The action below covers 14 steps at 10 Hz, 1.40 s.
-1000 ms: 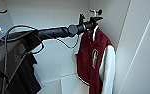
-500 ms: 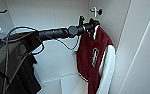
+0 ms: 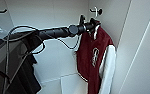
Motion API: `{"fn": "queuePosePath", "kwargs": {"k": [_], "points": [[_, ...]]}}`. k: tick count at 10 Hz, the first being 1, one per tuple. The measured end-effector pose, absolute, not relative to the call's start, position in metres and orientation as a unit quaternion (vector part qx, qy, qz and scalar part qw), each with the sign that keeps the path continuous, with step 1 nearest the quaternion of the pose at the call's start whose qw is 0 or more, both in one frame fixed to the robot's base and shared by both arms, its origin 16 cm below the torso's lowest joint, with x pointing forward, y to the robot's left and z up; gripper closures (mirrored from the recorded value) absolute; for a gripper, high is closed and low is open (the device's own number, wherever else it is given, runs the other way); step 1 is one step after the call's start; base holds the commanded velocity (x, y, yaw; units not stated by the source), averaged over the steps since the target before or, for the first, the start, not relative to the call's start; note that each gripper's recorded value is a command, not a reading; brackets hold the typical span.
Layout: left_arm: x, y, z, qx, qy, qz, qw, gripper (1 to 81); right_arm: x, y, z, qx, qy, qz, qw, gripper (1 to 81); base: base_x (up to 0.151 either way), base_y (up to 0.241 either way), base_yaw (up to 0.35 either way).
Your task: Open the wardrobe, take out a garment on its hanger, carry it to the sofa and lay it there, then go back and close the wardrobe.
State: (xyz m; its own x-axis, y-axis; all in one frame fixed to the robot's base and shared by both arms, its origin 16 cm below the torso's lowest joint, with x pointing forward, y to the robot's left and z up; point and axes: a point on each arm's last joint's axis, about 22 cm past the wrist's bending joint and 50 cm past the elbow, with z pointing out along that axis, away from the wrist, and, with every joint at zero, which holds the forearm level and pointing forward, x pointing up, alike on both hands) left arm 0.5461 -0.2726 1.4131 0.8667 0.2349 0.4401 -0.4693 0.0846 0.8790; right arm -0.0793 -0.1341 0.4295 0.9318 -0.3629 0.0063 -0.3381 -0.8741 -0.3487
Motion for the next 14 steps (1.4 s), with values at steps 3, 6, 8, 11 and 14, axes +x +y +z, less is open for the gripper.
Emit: {"fn": "queuePosePath", "kwargs": {"k": [3,6,8,11,14], "points": [[0.531,-0.275,1.461,0.638,-0.14,0.261,0.711,81.1,-0.075,-0.135,0.429,-0.967,0.181,-0.039,0.173,1.0,0.0,0.0,0.0],[0.547,-0.247,1.474,0.647,-0.138,0.28,0.696,81.1,-0.073,-0.136,0.429,-0.969,0.173,-0.04,0.173,1.0,0.0,0.0,0.0],[0.566,-0.201,1.468,0.661,-0.117,0.298,0.679,81.1,-0.065,-0.14,0.428,-0.974,0.142,-0.035,0.175,1.0,0.0,0.0,0.0],[0.593,-0.129,1.456,0.687,-0.093,0.324,0.644,81.1,-0.046,-0.142,0.427,-0.978,0.104,-0.033,0.177,1.0,0.0,0.0,0.0],[0.569,-0.133,1.441,0.696,-0.124,0.309,0.636,81.1,-0.047,-0.141,0.427,-0.978,0.103,-0.033,0.178,1.0,0.0,0.0,0.0]]}}
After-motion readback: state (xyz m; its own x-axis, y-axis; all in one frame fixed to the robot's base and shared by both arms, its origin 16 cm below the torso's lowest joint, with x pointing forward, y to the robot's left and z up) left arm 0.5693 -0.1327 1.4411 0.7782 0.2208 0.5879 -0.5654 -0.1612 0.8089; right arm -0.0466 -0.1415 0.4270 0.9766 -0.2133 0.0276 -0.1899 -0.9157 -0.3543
